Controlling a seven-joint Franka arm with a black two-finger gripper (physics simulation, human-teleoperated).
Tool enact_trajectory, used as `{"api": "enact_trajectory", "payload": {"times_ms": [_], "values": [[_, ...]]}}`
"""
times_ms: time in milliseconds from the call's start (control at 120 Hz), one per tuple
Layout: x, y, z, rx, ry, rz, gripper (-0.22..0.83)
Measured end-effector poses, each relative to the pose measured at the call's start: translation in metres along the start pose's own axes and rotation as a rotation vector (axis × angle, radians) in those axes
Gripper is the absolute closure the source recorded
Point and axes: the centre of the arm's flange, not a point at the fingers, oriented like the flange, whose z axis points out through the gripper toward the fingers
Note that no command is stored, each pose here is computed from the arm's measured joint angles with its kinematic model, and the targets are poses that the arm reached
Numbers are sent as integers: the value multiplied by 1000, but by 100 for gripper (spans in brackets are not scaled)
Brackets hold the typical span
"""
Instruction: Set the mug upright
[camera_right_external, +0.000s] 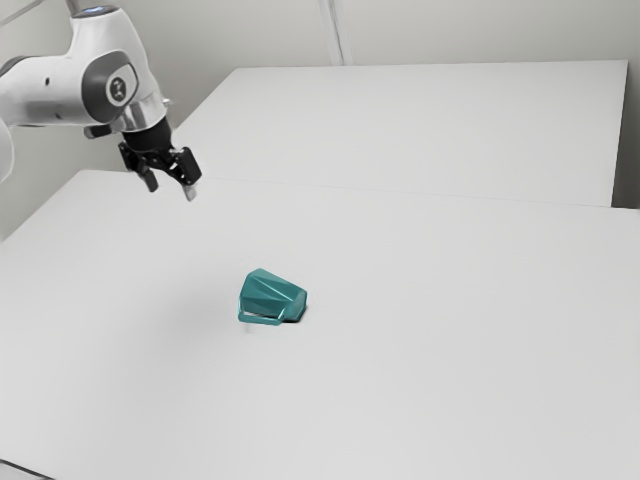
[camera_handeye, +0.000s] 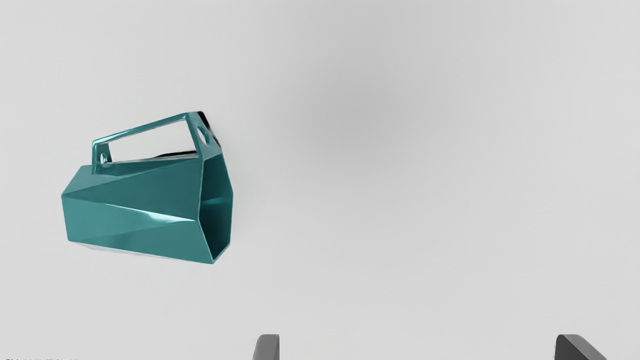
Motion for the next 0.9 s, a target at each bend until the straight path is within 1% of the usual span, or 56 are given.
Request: {"api": "enact_trajectory", "payload": {"times_ms": [100, 208, 317, 425, 483, 542, 717, 900], "values": [[1, 0, -10, 17, -30, -8, 0], [-1, -7, -4, 144, -87, -54, 0], [5, -4, 33, 327, -99, -163, 0], [15, 19, 70, 463, -95, -298, 0], [17, 28, 93, 514, -77, -356, 0], [17, 29, 112, 551, -52, -385, 0], [17, 28, 155, 591, 35, -415, 0], [22, 22, 179, 610, 97, -420, 0]]}}
